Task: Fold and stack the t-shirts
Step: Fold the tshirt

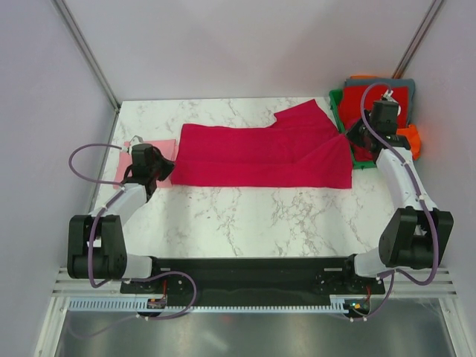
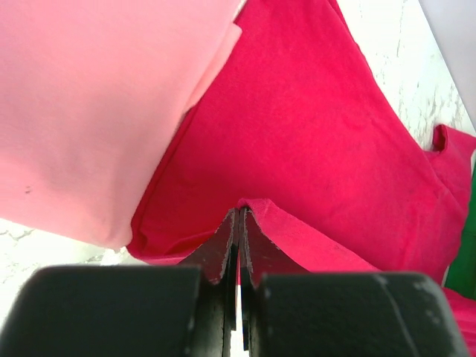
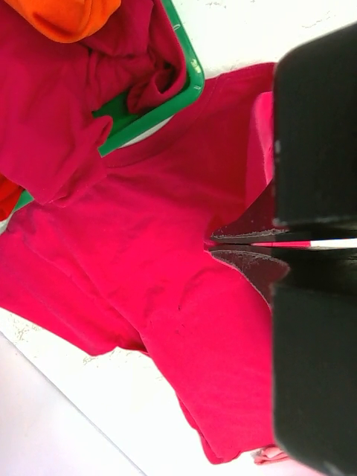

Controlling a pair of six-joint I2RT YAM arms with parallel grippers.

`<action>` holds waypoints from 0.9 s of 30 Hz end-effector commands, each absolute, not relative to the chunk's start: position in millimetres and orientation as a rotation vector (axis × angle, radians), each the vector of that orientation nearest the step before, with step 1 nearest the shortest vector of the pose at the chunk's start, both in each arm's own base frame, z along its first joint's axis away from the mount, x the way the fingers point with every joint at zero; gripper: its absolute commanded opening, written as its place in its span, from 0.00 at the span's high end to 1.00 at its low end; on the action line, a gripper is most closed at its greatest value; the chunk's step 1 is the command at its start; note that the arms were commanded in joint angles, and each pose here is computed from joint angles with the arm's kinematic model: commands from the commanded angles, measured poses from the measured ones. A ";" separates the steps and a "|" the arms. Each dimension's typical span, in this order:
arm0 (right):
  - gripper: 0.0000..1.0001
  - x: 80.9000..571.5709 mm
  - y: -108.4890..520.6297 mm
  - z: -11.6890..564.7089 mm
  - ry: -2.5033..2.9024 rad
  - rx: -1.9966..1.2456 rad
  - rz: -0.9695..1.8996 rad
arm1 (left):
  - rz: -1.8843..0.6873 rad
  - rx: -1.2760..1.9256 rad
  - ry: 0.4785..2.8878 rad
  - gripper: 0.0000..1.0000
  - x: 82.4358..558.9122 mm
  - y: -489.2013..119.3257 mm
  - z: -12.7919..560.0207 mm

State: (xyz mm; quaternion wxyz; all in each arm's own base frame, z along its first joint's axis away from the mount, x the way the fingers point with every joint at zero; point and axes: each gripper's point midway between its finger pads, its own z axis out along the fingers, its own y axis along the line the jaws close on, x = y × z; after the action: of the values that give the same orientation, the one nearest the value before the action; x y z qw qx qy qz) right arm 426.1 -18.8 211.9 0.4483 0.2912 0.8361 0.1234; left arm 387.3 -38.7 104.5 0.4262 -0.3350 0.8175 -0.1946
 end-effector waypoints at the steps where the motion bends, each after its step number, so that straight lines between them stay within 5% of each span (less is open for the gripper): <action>1: 1.00 444.1 -24.3 237.2 1.988 0.692 0.283 | -0.432 -0.873 1.929 0.98 393.9 -22.5 122.5; 27: 1.00 496.8 -19.3 219.6 2.020 0.688 0.265 | -0.429 -0.855 1.962 0.98 432.1 -24.6 113.6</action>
State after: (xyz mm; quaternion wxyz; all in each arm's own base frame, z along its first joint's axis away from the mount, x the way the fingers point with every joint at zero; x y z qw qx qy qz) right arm 479.1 -12.3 197.2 0.4426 0.2831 0.8431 0.1143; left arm 410.0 -27.5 92.2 0.4304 -0.3509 0.8151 -0.1652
